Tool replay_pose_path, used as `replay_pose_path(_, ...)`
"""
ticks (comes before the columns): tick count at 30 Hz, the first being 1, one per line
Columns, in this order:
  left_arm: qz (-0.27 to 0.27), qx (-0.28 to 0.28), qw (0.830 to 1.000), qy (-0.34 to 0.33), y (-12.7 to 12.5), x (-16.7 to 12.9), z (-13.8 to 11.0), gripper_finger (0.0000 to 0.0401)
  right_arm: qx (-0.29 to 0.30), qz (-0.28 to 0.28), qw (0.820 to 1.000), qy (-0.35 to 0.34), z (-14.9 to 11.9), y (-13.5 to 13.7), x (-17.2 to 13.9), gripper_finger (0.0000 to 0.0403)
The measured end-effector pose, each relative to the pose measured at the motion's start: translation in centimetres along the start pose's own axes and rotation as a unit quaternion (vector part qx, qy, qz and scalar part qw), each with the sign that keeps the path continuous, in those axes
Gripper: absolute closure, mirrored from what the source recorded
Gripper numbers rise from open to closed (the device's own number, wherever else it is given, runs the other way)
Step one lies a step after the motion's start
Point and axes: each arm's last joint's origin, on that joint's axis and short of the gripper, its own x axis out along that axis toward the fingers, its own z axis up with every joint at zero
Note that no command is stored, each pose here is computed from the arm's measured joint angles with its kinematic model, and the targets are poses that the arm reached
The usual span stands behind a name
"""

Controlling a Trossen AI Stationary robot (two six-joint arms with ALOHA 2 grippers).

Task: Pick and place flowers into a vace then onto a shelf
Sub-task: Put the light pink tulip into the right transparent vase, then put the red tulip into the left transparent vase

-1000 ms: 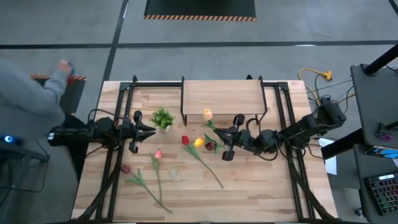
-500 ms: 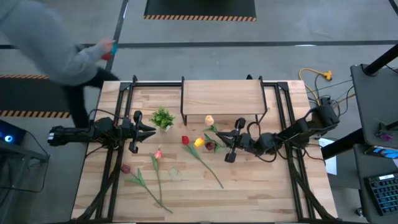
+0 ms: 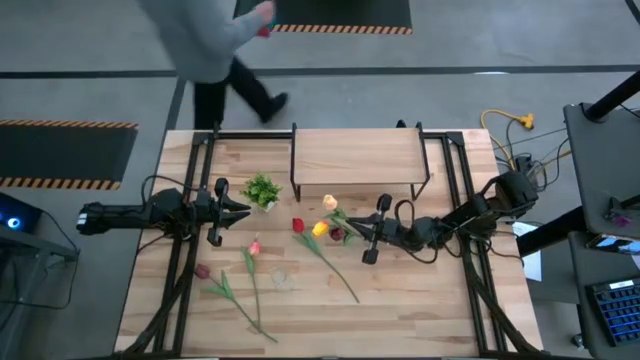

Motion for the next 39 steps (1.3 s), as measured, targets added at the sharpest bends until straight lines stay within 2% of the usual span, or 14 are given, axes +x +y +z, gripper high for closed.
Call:
replay_pose_path(5,0.000,0.000,1.000,0.000,0.0,0.0,0.0,0.0350,0.019,0.002,1.000,0.012,-0.6,-0.3,-0.6,0.0394)
replay_pose_path(11,0.000,0.000,1.000,0.000,0.0,0.0,0.0,0.0350,0.041,-0.025,0.999,0.023,-0.9,-0.6,-0.9,0.0383)
replay_pose_path(15,0.000,0.000,1.000,0.000,0.0,0.0,0.0,0.0350,0.040,-0.042,0.998,0.025,-0.8,-0.8,-1.1,0.0348)
replay_pose_path(21,0.000,0.000,1.000,0.000,0.0,0.0,0.0,0.0350,0.049,-0.050,0.997,0.013,0.0,-1.3,-1.7,0.0260)
replay_pose_path(25,0.000,0.000,1.000,0.000,0.0,0.0,0.0,0.0350,0.060,-0.044,0.997,-0.007,1.3,-1.4,-2.3,0.0209)
replay_pose_path(29,0.000,0.000,1.000,0.000,0.0,0.0,0.0,0.0350,0.048,-0.026,0.998,-0.032,3.0,-1.0,-3.2,0.0179)
replay_pose_path(34,0.000,0.000,1.000,0.000,0.0,0.0,0.0,0.0350,0.061,0.003,0.997,-0.053,5.9,0.3,-4.3,0.0164)
replay_pose_path(37,0.000,0.000,1.000,0.000,0.0,0.0,0.0,0.0350,0.047,0.003,0.999,-0.026,7.8,1.6,-4.8,0.0164)
replay_pose_path(39,0.000,0.000,1.000,0.000,0.0,0.0,0.0,0.0350,0.027,-0.018,0.999,0.011,9.0,2.5,-5.0,0.0166)
